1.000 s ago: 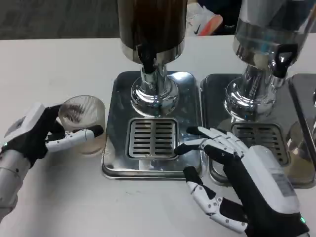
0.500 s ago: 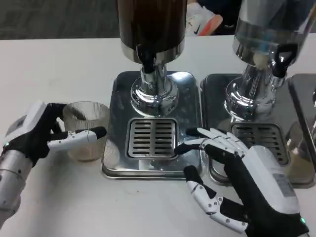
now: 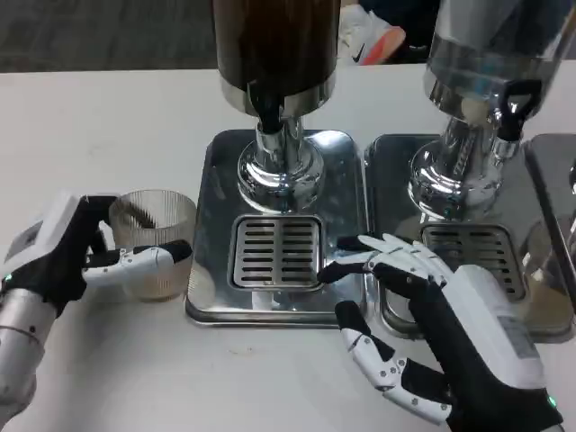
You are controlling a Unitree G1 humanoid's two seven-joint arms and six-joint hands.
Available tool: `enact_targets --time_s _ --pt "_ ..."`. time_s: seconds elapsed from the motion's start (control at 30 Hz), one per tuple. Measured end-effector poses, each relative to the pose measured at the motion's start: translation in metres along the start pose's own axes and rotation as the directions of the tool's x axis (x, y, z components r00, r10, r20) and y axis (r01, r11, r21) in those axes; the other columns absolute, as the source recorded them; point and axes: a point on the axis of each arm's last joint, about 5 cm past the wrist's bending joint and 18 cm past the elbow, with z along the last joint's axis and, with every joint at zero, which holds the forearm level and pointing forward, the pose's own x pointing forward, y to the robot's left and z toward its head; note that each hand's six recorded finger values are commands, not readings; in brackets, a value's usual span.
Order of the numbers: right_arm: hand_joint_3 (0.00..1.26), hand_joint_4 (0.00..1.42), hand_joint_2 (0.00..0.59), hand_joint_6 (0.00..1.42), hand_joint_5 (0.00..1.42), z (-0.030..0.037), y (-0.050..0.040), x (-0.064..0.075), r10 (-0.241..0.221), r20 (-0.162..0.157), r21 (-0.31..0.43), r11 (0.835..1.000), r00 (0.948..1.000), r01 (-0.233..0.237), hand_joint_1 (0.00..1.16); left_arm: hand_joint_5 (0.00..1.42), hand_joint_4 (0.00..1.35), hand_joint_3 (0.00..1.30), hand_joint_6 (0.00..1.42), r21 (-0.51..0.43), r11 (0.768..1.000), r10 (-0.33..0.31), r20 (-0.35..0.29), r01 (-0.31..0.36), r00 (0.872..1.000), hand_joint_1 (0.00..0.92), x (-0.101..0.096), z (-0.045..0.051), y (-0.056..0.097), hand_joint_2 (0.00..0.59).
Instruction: Grasp the cup under the faucet to collect the drink, then remove the cup.
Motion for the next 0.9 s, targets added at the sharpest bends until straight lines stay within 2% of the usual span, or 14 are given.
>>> enact_targets --time_s 0.07,0.2,0.3,0.37,0.5,0.67,0.9 --pt "0.47 0.23 0.498 0.1 0.16 -0.0001 0.0 0.0 0.0 0.0 0.0 1.0 1.0 0.0 0.47 1.17 1.01 0.9 1.42 -0.009 1.0 0.019 0.015 -0.018 1.0 0.481 -0.004 -0.0014 -0.002 0.005" --pt "0.48 0.23 0.498 0.1 0.16 0.0 -0.0001 0.0 0.0 0.0 0.0 1.0 1.0 0.0 0.47 1.17 1.02 0.9 1.42 -0.031 0.998 0.061 0.074 -0.059 0.995 0.48 -0.004 0.0023 -0.001 0.004" --pt "0.48 0.23 0.498 0.1 0.16 0.0 0.0 -0.001 0.0 0.0 0.002 1.0 1.0 0.0 0.47 1.17 1.02 0.9 1.42 -0.057 0.993 0.111 0.151 -0.104 0.982 0.48 0.0 0.0097 0.002 0.004" --pt "0.48 0.23 0.498 0.1 0.16 0.0002 0.0001 -0.001 0.0 -0.002 0.003 1.0 1.0 0.0 0.47 1.17 1.02 0.9 1.42 -0.056 0.992 0.12 0.192 -0.111 0.974 0.479 0.002 0.0137 0.003 0.003" --pt "0.48 0.23 0.498 0.1 0.16 0.001 0.0007 -0.003 -0.001 -0.01 0.008 1.0 0.9999 0.001 0.47 1.17 1.02 0.9 1.42 -0.049 0.994 0.104 0.226 -0.095 0.969 0.475 0.004 0.018 0.0 0.001" --pt "0.48 0.23 0.498 0.1 0.16 0.0054 -0.0002 -0.006 -0.019 -0.008 0.016 1.0 0.9998 0.02 0.47 1.17 1.02 0.9 1.42 -0.018 0.999 0.033 0.266 -0.029 0.963 0.474 0.008 0.0273 -0.013 0.0" --pt "0.48 0.23 0.498 0.1 0.16 0.0099 -0.0005 -0.01 -0.038 -0.019 0.019 0.999 0.9991 0.038 0.47 1.16 1.02 0.9 1.42 0.005 1.0 -0.019 0.28 0.019 0.96 0.473 0.019 0.041 -0.025 0.0"
